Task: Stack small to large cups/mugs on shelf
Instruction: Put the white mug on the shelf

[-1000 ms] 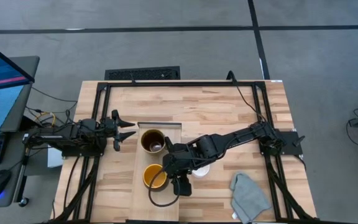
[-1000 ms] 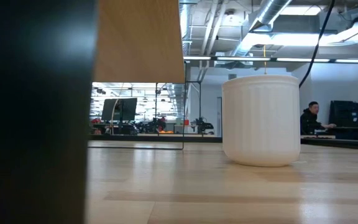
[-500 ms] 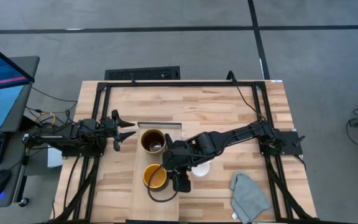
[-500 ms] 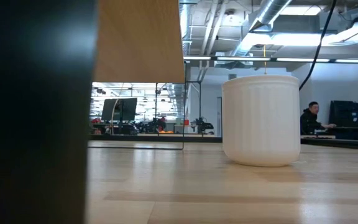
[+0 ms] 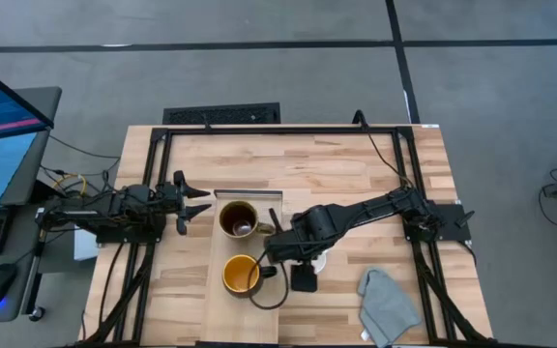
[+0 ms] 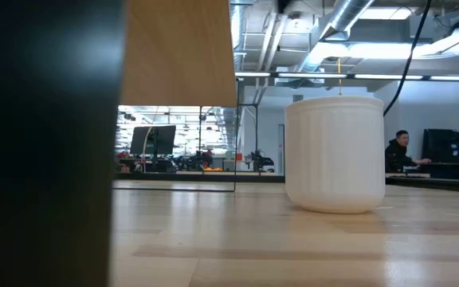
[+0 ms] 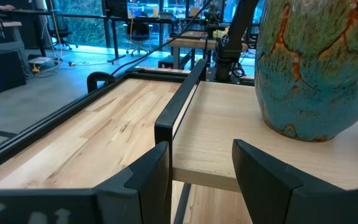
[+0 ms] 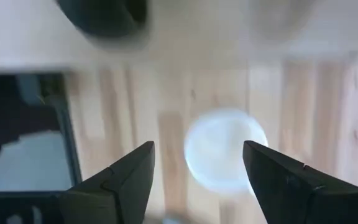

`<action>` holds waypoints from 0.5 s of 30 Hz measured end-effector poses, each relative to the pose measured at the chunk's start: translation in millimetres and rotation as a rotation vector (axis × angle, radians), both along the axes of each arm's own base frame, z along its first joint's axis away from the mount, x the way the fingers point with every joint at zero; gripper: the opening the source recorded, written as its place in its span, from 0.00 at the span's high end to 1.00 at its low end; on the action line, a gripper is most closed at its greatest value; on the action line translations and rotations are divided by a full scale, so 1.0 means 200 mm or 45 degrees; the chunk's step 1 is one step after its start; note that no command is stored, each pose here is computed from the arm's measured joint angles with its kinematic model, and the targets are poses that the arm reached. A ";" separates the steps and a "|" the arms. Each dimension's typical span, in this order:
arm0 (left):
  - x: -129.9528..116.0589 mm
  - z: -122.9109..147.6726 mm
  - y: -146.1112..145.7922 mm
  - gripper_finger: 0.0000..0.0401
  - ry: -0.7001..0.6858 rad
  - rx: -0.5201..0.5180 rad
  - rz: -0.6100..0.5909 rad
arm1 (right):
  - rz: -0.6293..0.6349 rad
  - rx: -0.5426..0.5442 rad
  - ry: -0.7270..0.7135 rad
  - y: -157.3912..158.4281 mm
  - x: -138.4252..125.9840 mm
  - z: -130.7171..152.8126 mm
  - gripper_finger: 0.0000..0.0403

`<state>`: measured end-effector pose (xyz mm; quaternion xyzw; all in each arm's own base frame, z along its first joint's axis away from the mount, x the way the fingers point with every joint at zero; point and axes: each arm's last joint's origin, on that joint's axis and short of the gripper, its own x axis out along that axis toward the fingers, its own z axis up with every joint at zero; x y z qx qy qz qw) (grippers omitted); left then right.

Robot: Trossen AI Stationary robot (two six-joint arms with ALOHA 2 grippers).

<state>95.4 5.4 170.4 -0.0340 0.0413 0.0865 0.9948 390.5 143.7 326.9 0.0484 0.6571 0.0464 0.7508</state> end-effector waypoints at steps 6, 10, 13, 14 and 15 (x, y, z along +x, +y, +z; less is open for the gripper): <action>0.00 0.00 0.00 0.58 0.003 -0.003 -0.027 | 0.106 -0.185 -0.017 0.03 -0.02 -0.04 0.33; 0.00 0.00 0.00 0.58 0.003 -0.004 -0.035 | 0.113 -0.340 -0.024 0.04 -0.04 -0.07 0.33; 0.00 0.00 0.00 0.58 0.003 -0.004 -0.035 | 0.134 -0.363 -0.061 0.05 -0.06 -0.04 0.33; 0.00 0.00 0.00 0.58 0.004 -0.004 -0.034 | 0.136 -0.379 -0.071 0.04 -0.08 -0.02 0.33; 0.00 0.00 0.00 0.58 0.004 -0.004 -0.034 | 0.138 -0.400 -0.092 0.05 -0.10 0.00 0.33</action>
